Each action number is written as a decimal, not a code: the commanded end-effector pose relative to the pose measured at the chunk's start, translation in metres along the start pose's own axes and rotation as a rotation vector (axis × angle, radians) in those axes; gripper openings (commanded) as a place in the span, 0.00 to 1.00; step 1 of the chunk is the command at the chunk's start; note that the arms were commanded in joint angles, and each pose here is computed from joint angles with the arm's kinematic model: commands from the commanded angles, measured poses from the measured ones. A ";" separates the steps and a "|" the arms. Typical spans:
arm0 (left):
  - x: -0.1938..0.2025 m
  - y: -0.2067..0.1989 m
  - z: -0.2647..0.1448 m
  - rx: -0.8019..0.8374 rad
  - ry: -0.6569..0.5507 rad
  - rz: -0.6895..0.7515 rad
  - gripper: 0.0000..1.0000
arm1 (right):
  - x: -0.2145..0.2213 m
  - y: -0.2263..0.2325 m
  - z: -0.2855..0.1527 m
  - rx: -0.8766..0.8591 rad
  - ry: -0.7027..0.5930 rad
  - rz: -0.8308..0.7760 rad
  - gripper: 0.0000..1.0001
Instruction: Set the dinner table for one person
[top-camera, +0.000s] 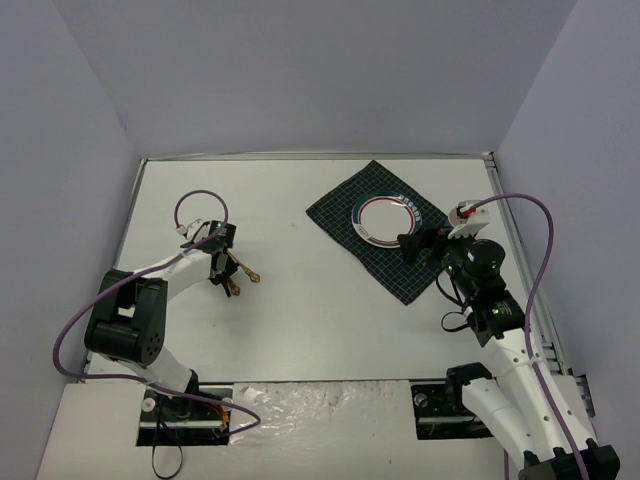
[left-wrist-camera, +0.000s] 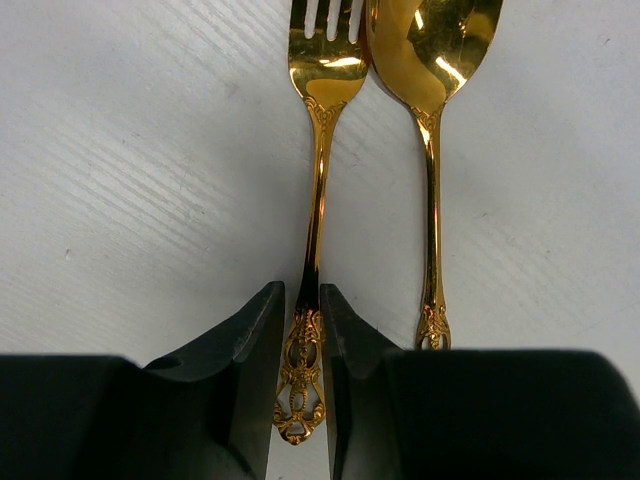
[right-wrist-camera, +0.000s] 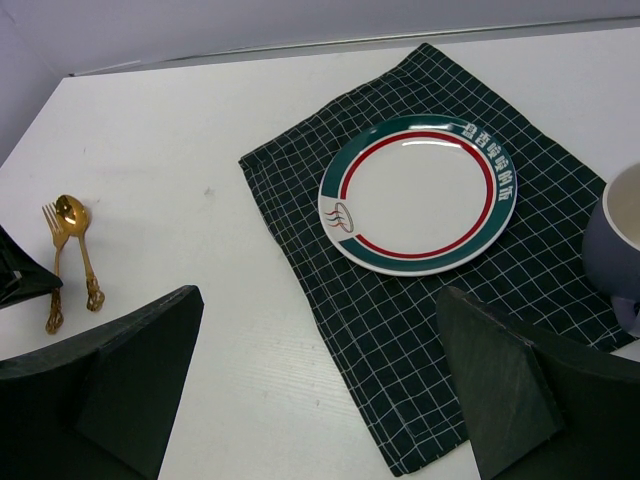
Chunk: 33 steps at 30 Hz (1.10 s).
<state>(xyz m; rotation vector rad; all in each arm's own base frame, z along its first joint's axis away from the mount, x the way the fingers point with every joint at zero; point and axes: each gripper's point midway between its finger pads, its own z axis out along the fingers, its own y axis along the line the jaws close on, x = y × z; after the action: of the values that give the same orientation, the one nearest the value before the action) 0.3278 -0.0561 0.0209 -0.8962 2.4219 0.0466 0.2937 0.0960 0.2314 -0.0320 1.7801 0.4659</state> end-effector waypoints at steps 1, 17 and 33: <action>0.028 0.027 0.004 -0.079 0.125 0.079 0.18 | -0.019 0.006 0.000 -0.020 -0.074 -0.025 1.00; 0.030 0.025 0.009 -0.129 0.233 0.160 0.17 | -0.023 0.007 -0.003 -0.020 -0.083 -0.030 1.00; 0.028 0.037 -0.002 -0.162 0.229 0.177 0.00 | -0.025 0.008 -0.006 -0.019 -0.096 -0.037 1.00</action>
<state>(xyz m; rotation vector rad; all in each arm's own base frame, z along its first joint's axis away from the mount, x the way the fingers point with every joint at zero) 0.3317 -0.0577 0.0200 -0.7895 2.5963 0.0947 0.2893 0.0942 0.2378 -0.0416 1.7572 0.4547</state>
